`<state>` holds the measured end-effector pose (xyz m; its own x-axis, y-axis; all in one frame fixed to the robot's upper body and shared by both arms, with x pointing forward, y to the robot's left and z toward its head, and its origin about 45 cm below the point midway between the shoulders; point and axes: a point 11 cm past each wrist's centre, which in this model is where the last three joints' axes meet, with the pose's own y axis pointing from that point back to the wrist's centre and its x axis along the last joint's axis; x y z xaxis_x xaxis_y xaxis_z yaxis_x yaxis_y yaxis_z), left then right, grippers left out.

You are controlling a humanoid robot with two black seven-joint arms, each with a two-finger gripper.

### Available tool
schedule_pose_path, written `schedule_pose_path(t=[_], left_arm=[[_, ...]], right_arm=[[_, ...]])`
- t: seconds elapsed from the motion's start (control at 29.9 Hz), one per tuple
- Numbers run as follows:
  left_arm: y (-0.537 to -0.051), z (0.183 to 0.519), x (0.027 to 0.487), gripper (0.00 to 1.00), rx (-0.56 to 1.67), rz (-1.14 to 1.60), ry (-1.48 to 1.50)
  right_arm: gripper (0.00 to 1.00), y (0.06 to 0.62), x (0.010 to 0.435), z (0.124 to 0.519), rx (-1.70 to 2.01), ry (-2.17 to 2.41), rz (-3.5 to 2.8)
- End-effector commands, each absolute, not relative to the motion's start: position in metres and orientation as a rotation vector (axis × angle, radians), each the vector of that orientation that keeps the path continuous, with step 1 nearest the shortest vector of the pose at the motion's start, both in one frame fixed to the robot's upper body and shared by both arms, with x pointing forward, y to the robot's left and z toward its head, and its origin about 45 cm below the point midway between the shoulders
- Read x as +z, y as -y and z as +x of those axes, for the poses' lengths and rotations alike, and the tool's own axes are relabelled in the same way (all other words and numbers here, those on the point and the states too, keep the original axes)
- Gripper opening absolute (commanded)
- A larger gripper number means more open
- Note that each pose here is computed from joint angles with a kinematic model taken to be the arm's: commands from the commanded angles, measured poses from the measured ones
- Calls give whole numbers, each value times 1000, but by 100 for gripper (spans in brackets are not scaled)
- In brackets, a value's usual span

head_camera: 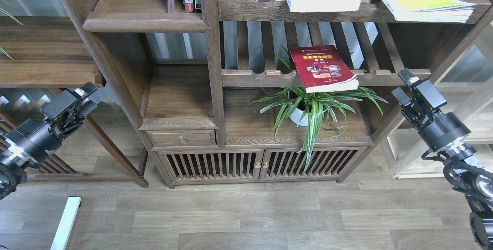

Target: Organize books on shelf

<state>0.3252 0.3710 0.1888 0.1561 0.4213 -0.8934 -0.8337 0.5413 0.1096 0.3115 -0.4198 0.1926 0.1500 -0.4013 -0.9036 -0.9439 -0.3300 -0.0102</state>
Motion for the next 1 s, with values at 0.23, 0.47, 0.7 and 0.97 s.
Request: schedule_pose_path(t=[0.23, 0.47, 0.7, 0.97], left_arm=[[-372, 325, 188, 99, 949, -465, -1076], [-373, 322, 185, 99, 954, -461, -1082], [-374, 318, 180, 99, 963, -458, -1095], [-373, 317, 178, 99, 962, -461, -1101]], right_arm=[[100, 420, 189, 309, 1155, -1289, -1817], [100, 421, 190, 309, 1147, -1289, -1817], [100, 422, 191, 309, 1144, -1291, -1814], [100, 422, 191, 309, 1140, -1287, -1810]])
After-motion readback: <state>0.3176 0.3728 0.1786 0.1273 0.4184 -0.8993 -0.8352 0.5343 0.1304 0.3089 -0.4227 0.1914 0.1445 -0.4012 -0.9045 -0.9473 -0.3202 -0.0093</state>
